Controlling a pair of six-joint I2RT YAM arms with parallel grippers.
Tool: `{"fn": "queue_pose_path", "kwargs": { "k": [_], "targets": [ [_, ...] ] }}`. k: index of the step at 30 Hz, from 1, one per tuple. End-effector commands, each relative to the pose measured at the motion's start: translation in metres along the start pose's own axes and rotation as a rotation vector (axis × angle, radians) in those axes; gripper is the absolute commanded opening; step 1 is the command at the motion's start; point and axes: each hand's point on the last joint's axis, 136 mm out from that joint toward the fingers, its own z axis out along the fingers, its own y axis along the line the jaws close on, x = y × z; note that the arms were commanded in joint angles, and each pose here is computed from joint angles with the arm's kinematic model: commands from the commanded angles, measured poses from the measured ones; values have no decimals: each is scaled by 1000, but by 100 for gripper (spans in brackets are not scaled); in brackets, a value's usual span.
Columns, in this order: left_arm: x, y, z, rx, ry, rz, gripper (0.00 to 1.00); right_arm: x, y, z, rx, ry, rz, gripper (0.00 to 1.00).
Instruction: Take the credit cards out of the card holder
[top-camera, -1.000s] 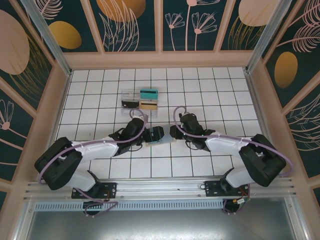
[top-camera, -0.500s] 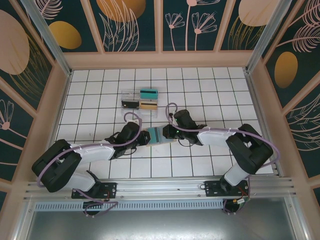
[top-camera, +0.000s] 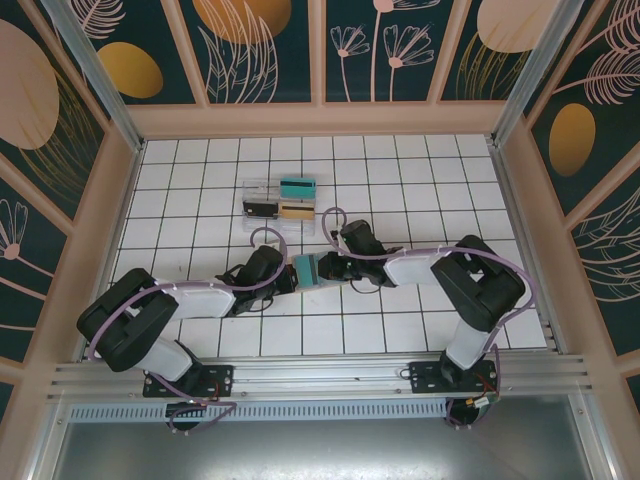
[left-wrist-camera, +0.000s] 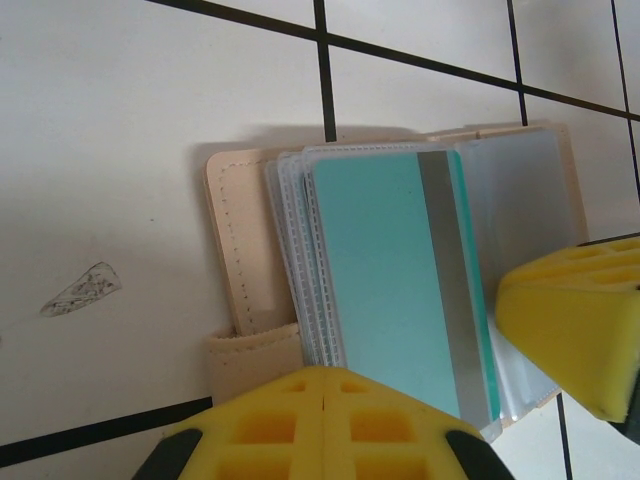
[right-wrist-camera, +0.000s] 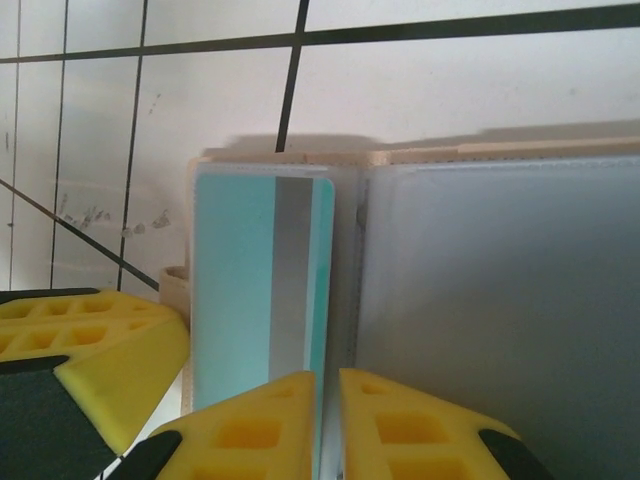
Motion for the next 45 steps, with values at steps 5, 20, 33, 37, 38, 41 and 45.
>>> {"fn": "queue_pose_path", "kwargs": {
  "k": [5, 20, 33, 37, 38, 41, 45],
  "targets": [
    [2, 2, 5, 1, 13, -11, 2, -6, 9, 8, -33, 6, 5, 15],
    [5, 3, 7, 0, 26, -14, 0, -2, 17, 8, -85, 24, 6, 0],
    [8, 17, 5, -62, 26, -18, 0, -6, -16, -13, -26, -20, 67, 0],
    [7, 14, 5, -51, 26, -20, 0, -7, -12, -12, -47, -18, 66, 0],
    [6, 13, 5, -50, 26, -19, 0, -7, -9, -11, -56, -16, 63, 2],
    [6, 12, 5, -50, 28, -15, 0, -8, -1, -8, -74, -9, 51, 12],
    [7, 12, 6, -48, 29, -15, 0, -11, 9, -8, -97, -13, 36, 19]
  ]
}}
